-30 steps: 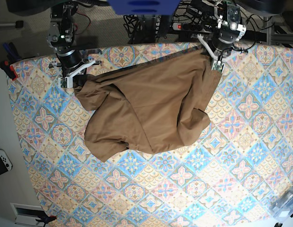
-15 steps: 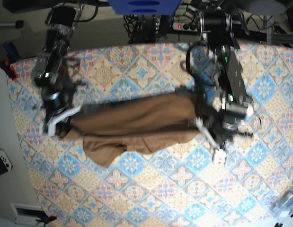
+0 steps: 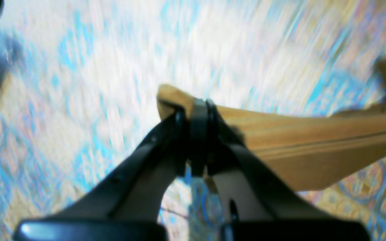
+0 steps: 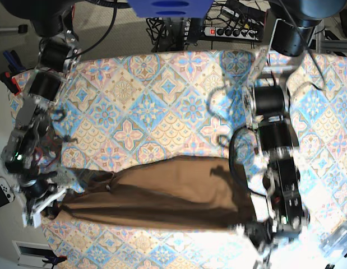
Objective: Layout the t-shirt on the table in an organized manner, then fold the t-shirt properly
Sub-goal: 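Lift the shirt with both grippers and swing it across the table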
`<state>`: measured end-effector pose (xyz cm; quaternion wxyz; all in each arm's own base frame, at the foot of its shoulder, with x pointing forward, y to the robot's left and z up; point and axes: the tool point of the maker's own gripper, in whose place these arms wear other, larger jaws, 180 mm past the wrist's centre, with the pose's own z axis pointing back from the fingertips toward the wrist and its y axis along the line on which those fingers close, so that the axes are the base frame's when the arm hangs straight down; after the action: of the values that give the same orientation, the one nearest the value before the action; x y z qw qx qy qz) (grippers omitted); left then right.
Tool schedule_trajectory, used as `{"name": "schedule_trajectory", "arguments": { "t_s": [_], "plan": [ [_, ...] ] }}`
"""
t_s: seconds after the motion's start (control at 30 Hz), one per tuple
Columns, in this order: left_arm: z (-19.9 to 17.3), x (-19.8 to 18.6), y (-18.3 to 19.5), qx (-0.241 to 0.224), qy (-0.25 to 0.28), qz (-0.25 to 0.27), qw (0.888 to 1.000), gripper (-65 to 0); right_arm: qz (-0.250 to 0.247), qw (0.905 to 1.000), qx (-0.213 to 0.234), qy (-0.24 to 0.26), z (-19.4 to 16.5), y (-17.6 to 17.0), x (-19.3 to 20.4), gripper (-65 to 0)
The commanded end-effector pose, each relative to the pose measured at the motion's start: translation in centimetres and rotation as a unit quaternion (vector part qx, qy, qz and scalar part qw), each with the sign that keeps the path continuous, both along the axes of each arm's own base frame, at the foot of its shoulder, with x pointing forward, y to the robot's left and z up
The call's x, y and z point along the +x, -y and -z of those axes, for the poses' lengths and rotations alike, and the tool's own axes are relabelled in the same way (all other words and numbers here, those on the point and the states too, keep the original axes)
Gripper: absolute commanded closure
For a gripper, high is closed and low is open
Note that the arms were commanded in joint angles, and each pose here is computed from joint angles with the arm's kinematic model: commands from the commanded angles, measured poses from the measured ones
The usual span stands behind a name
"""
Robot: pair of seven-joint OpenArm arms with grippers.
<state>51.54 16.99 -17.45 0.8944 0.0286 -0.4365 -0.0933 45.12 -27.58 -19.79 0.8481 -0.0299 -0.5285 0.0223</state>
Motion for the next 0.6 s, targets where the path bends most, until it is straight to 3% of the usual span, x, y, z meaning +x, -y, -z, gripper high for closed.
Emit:
{"name": "schedule_trajectory", "arguments": {
  "t_s": [0.0,0.3,0.57],
  "plan": [
    [-3.4,1.3,-1.6,0.016,0.035,-0.019,0.999,0.0,0.019,0.9976,-0.022,0.063,-4.8,2.1,0.9,0.0],
    [-11.8,6.2,-2.4,0.024,0.088,-0.029,0.995,0.0,0.04,0.9944,-0.003,0.098,-9.9,4.6,3.9,0.0],
    [-13.7,6.1,-3.0,0.026,0.095,-0.035,0.995,0.0,0.029,0.9911,-0.006,0.13,-11.9,3.9,4.9,0.0]
  ]
}}
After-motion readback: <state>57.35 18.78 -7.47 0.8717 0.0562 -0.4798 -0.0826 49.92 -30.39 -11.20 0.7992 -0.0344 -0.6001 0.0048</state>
